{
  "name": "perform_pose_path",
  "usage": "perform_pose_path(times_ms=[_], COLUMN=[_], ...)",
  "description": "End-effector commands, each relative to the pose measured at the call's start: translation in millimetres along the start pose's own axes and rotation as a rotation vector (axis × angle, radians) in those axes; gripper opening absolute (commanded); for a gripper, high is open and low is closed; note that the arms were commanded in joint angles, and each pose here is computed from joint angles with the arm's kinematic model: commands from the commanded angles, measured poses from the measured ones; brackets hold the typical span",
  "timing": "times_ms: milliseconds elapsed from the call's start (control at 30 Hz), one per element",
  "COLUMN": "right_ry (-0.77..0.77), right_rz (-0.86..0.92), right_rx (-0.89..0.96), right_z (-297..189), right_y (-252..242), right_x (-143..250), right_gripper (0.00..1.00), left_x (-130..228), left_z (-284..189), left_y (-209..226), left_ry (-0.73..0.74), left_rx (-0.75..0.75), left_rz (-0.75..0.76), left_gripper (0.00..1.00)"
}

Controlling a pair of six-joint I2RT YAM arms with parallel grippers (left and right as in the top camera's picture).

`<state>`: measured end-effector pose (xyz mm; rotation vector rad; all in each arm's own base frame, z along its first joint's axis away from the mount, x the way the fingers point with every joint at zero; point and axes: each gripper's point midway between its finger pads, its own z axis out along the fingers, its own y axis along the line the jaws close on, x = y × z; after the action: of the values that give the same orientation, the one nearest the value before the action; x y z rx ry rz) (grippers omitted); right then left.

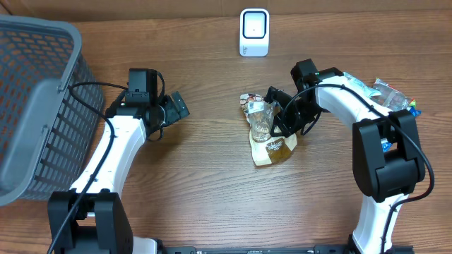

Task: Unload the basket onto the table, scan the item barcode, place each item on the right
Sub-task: 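Grasp the bread bag with the right gripper, adjusting the grip, then lift the bread bag and carry it to the scanner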

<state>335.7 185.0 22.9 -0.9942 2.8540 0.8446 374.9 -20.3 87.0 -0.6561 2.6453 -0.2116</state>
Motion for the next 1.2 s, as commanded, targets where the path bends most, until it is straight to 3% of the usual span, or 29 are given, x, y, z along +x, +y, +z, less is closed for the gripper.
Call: perform_pose_path(times_ms=[0, 333, 500, 633, 867, 1167], right_ry=[0.005, -0.074, -0.077, -0.093, -0.323, -0.501], right_rz=[0.114, 0.125, 0.064, -0.070, -0.346, -0.672], right_rx=[0.044, 0.025, 0.025, -0.004, 0.063, 0.192], right_z=[1, -47, -48, -61, -149, -225], right_y=[-16, -8, 7, 34, 92, 147], right_x=[6, -30, -41, -52, -86, -78], right_gripper=[0.04, 0.04, 0.04, 0.04, 0.04, 0.04], left_x=[-8, -8, -8, -8, -8, -8], left_z=[-6, -6, -6, -6, -6, -6], left_y=[-6, -6, -6, -6, -6, -6], left_ry=[-0.029, -0.029, -0.029, -0.029, -0.029, -0.029], left_rx=[0.005, 0.005, 0.005, 0.005, 0.005, 0.005], left_rz=[0.002, 0.002, 0.002, 0.002, 0.002, 0.002], left_gripper=[1.00, 1.00, 1.00, 1.00, 1.00, 1.00])
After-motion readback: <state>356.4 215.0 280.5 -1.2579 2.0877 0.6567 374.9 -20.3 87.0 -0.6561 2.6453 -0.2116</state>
